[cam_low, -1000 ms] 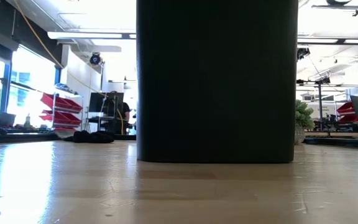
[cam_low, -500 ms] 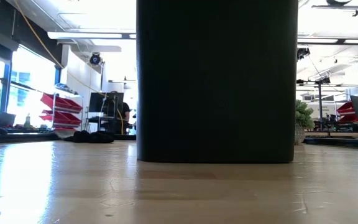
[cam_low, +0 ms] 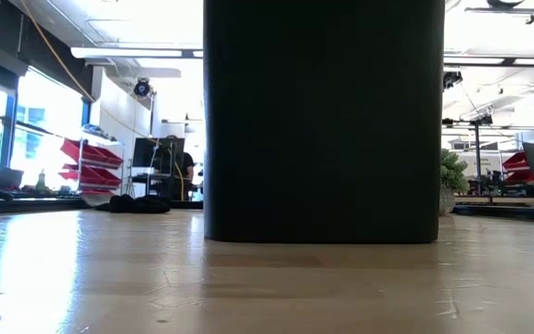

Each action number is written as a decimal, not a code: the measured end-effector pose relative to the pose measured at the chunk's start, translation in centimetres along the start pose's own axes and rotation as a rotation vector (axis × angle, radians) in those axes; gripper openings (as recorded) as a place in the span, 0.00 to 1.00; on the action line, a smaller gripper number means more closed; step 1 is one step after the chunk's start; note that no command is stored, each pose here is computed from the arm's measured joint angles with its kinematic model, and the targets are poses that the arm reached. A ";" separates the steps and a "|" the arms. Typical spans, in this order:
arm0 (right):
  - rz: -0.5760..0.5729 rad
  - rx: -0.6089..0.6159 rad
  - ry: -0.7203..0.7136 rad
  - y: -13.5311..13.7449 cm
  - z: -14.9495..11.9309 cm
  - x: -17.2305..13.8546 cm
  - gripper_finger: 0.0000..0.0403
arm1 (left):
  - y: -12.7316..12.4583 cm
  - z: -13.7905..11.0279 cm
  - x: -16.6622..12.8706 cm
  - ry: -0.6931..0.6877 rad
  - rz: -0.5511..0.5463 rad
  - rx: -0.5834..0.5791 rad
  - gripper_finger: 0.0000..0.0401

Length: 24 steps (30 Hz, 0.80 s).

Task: Place trash/remove bag and relplace

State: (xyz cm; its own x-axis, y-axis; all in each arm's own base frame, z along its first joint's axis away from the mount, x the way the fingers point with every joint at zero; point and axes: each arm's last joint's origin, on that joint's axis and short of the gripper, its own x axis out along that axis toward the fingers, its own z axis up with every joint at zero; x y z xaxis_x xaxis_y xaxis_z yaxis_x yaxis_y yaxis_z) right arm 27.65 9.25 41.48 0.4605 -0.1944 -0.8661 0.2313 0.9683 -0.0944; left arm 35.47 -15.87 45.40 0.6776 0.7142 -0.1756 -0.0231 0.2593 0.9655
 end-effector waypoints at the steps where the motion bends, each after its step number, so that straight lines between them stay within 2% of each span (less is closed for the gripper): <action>1: -0.015 0.012 0.020 -0.3 -0.1 0.6 0.60 | -0.1 0.1 -0.3 -0.008 -0.002 0.003 0.00; 5: -0.060 0.057 0.033 -1.2 0.4 2.4 0.61 | -0.4 0.4 -1.5 -0.037 -0.011 -0.013 0.00; 8: -0.026 0.056 -0.030 -1.2 1.2 2.3 0.55 | -0.5 0.5 -2.0 -0.033 0.004 -0.026 0.00; 12: -0.002 0.048 -0.124 -1.0 2.1 2.0 0.38 | -0.5 0.5 -2.5 -0.022 0.026 -0.019 0.00; 17: -0.023 -0.028 -0.191 -0.9 2.7 1.9 0.07 | -0.7 0.6 -3.0 -0.035 0.023 -0.037 0.00; 18: -0.025 -0.046 -0.201 -0.8 2.8 1.9 0.03 | -0.7 0.7 -3.1 -0.037 0.023 -0.039 0.00; 24: -0.052 -0.036 -0.367 -1.5 3.3 -0.2 0.00 | -0.8 0.8 -3.9 -0.052 0.025 -0.093 0.00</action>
State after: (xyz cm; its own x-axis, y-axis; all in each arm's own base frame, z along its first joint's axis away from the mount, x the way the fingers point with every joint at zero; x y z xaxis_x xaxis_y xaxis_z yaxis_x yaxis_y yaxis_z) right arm 30.08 7.35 43.43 0.7274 -0.2802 -0.6264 0.2349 0.9593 -0.1565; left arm 33.48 -19.36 45.47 0.7130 0.6872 -0.1392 -0.1068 0.3027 0.9471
